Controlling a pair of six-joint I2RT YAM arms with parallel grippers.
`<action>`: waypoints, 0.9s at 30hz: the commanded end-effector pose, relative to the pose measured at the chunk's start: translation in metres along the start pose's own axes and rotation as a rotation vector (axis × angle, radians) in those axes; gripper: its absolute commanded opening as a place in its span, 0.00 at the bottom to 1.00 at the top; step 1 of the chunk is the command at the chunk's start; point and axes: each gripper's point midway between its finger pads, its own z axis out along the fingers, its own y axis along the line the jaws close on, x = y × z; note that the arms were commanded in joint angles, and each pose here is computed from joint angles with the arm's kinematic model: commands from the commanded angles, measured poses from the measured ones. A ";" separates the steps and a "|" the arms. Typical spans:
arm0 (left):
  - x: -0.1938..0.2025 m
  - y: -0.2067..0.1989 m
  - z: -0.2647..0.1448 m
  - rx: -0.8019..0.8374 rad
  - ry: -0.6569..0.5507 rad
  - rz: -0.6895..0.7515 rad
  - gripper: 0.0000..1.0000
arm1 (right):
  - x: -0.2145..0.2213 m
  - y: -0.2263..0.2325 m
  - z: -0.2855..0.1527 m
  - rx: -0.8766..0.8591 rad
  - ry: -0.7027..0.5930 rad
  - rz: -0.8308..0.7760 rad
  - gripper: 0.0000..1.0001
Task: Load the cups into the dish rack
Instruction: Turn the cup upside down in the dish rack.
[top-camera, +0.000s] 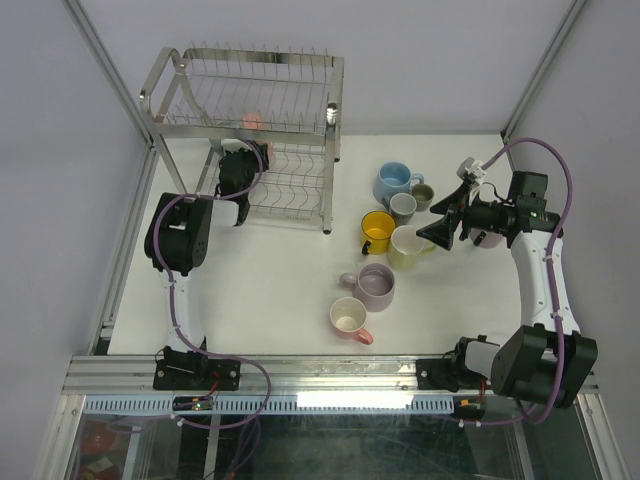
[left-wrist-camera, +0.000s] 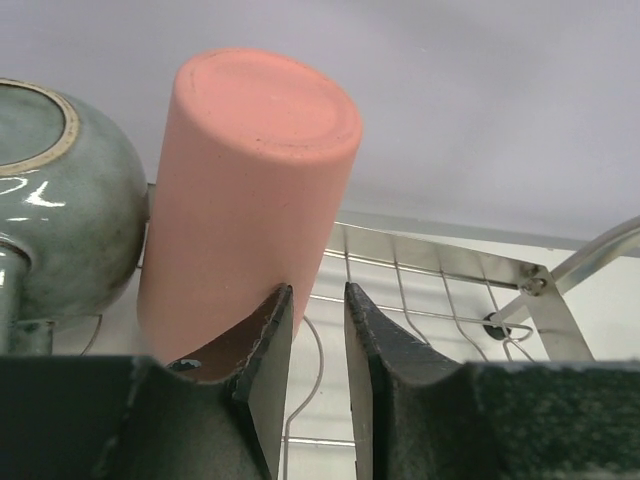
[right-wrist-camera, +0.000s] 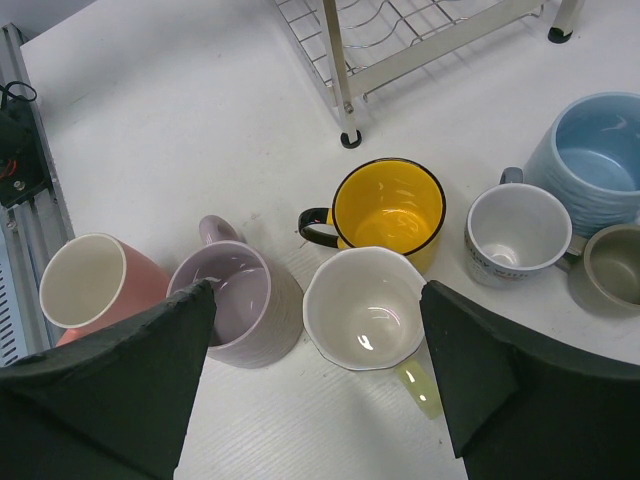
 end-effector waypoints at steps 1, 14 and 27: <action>-0.022 -0.001 0.011 -0.028 -0.051 0.041 0.27 | -0.011 0.006 -0.002 -0.001 -0.025 -0.058 0.87; -0.032 -0.018 -0.001 0.058 -0.054 0.074 0.42 | -0.012 0.007 -0.002 -0.001 -0.026 -0.064 0.87; -0.044 -0.035 -0.082 0.157 -0.088 0.013 0.49 | -0.012 0.009 -0.003 0.001 -0.031 -0.076 0.87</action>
